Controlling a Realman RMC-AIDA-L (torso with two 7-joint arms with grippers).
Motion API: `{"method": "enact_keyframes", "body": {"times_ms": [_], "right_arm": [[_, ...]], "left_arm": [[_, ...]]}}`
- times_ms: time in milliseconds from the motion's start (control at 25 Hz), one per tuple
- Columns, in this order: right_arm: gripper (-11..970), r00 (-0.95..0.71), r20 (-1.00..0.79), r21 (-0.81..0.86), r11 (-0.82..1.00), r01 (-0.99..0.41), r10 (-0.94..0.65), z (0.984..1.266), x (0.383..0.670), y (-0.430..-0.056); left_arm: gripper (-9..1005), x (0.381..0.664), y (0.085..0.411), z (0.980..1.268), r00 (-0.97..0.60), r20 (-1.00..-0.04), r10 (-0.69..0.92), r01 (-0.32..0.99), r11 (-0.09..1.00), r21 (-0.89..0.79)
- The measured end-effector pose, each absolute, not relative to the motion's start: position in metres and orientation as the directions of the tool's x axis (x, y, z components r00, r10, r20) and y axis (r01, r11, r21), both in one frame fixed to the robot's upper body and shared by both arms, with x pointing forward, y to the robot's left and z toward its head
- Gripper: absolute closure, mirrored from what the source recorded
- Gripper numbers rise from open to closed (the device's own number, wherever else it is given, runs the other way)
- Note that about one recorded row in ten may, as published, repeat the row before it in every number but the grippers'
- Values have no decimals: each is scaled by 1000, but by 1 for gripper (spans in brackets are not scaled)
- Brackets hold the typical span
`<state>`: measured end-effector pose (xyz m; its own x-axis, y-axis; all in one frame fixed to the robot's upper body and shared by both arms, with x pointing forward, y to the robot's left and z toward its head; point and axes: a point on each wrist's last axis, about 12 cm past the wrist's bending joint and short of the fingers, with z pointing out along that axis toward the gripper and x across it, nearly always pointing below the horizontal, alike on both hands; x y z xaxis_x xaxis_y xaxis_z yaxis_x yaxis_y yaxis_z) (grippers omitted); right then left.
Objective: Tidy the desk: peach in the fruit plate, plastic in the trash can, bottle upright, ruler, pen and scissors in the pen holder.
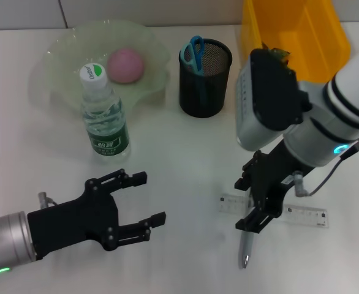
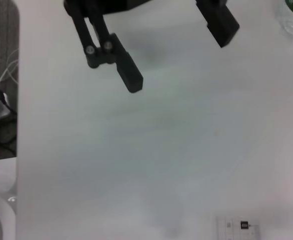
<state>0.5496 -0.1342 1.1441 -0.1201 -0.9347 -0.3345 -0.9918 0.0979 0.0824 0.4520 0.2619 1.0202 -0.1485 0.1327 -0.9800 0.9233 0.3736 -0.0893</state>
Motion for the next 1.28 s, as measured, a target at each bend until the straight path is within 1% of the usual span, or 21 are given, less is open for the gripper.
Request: {"method": "enact_keyframes", "body": {"times_ms": [80,480,840,1080,1280], "right_arm": [[194,-130,-332,83,108,-991,-934,1137,552,-130],[198,-163,-323,66,149,-987,-932,1124,558,-125],[201,-161,-297,52,153,-987,-941,1122,557,-118],[230,-169,-295,48,162,-986,-941,1123,558,-115],[341,-163,-276,44,157,-987,-947,1120,558,-114]], "left_arm": [[189,450,265,1019,-156,-979,130,917,387,-94],[189,448,264,1017,-162,-978,131,917,385,-101],[189,449,261,1017,-162,-978,131,919,382,-101],[189,449,261,1017,-160,-978,131,919,382,-99],[189,449,261,1017,-160,-978,131,919,381,-99]]}}
